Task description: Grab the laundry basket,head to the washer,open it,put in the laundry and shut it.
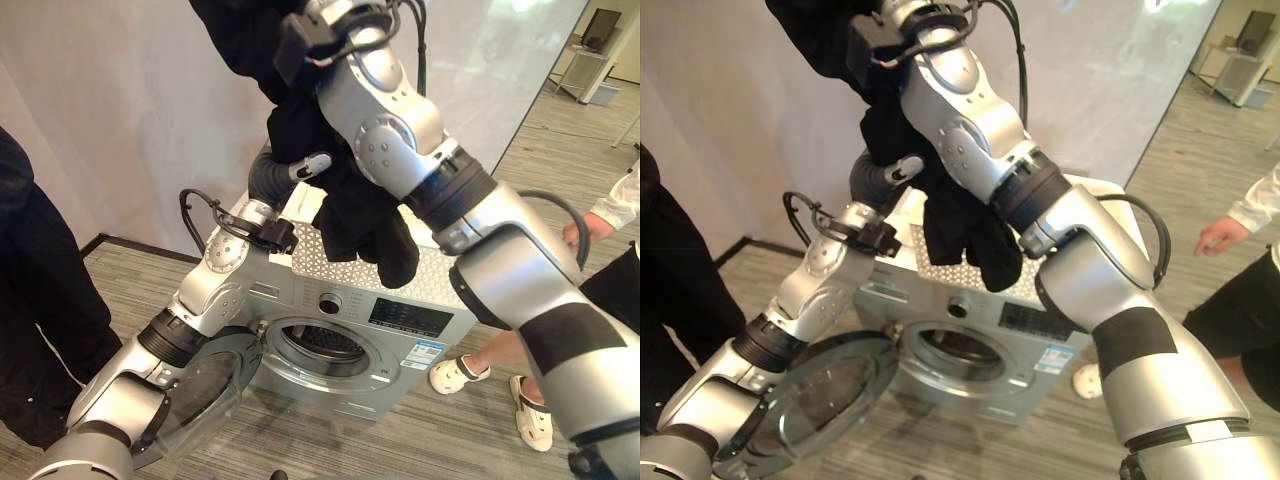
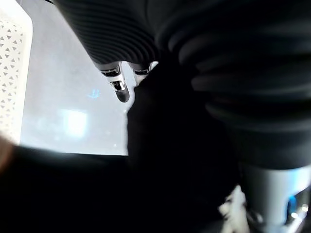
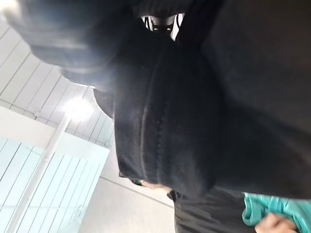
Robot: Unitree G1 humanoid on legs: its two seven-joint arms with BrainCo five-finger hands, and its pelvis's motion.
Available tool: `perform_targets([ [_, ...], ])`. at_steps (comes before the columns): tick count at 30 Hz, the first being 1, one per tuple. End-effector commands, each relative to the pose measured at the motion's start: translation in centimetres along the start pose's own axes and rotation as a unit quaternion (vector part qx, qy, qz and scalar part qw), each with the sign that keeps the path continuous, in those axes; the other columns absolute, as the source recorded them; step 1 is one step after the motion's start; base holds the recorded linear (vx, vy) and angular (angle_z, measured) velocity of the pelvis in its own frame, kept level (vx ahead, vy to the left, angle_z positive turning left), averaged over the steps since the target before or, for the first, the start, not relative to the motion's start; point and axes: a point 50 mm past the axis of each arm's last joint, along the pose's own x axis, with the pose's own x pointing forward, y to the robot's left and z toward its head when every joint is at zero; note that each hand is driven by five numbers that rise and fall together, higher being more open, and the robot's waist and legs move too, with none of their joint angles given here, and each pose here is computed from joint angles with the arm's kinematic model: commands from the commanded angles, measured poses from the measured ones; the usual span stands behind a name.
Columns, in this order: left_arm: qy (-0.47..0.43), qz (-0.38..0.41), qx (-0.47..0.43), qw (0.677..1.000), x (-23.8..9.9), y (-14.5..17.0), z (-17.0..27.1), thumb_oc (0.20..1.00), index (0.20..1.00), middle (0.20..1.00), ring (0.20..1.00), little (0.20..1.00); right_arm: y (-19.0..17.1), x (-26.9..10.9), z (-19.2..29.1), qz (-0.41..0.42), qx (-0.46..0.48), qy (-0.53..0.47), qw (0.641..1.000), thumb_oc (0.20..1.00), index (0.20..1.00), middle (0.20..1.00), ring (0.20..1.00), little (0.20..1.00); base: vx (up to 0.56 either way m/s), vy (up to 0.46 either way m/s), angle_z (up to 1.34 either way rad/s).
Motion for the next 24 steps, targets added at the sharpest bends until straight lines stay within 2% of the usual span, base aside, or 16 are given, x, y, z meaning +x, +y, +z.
perform_targets([
  [1, -0.102, 0.014, -0.031, 0.994, 1.4, 0.2, 3.8, 1.0, 1.0, 1.0, 1.0, 1.0, -1.3, 0.3, 3.7, 0.002, -0.042, -0.059, 0.997, 0.2, 0.2, 0.2, 0.2, 0.2, 0.0, 0.0, 0.0],
  [13, -0.086, 0.021, -0.067, 0.994, 0.2, 0.0, 2.5, 1.0, 1.0, 1.0, 1.0, 1.0, -5.1, -3.6, 3.6, 0.005, -0.064, -0.045, 0.997, 0.2, 0.2, 0.2, 0.2, 0.2, 0.0, -0.004, -0.05],
  [20, -0.06, 0.005, -0.076, 0.995, 0.0, -0.6, 1.3, 1.0, 1.0, 1.0, 1.0, 1.0, -5.2, -2.7, 3.8, -0.016, -0.063, -0.054, 0.996, 0.2, 0.2, 0.2, 0.2, 0.2, 0.0, -0.003, -0.02],
  [24, -0.037, -0.012, -0.09, 0.995, -0.7, -1.2, 0.3, 1.0, 1.0, 1.0, 1.0, 1.0, -4.1, -1.1, 4.3, -0.024, -0.058, -0.067, 0.996, 0.2, 0.2, 0.2, 0.2, 0.2, 0.0, 0.0, 0.0],
])
